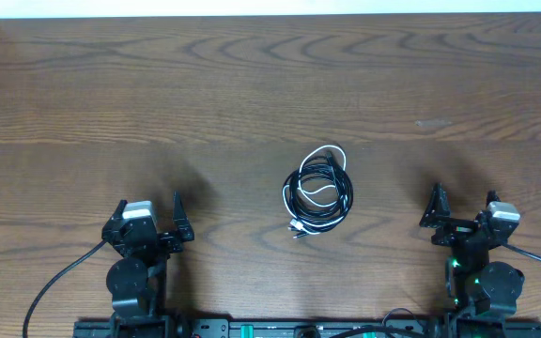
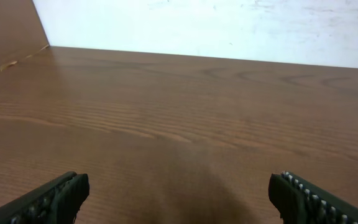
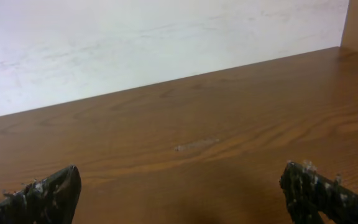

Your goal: Untangle cables

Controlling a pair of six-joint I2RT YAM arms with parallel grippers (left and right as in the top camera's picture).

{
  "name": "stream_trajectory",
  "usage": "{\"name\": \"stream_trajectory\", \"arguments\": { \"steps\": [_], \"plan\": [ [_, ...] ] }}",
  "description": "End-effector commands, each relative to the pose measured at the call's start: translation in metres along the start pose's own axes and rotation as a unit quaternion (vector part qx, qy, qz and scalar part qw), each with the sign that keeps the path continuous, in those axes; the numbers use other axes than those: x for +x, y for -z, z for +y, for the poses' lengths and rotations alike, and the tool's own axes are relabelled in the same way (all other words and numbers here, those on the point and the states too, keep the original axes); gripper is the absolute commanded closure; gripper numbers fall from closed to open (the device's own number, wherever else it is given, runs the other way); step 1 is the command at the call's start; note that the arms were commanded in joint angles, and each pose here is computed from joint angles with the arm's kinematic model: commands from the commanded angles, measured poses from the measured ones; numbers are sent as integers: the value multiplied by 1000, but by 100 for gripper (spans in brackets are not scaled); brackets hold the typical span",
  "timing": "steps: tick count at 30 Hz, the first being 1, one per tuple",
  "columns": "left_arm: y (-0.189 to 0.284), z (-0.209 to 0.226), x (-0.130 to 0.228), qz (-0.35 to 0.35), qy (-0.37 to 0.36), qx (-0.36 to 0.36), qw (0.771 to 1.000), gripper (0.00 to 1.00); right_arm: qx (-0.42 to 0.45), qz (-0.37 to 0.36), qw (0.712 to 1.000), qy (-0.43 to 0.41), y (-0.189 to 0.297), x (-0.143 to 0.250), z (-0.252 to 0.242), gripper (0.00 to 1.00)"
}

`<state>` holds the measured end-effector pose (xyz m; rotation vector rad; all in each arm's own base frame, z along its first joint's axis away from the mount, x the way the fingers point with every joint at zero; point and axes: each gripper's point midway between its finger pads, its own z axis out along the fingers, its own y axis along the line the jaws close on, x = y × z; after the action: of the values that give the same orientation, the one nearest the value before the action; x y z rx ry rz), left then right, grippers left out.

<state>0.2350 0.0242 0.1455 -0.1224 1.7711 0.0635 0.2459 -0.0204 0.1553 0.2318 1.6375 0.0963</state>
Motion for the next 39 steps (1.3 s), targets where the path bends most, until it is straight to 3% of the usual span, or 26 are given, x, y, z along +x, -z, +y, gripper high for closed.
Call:
{"name": "stream_trajectory", "arguments": {
  "steps": [1,39],
  "plan": [
    [-3,3,13,13,-8,-8,1000,2,2,1,1000,-5,0,1,-1,1],
    [-3,1,12,12,-8,-4,1000,2,2,1,1000,-5,0,1,-1,1]
  ]
}}
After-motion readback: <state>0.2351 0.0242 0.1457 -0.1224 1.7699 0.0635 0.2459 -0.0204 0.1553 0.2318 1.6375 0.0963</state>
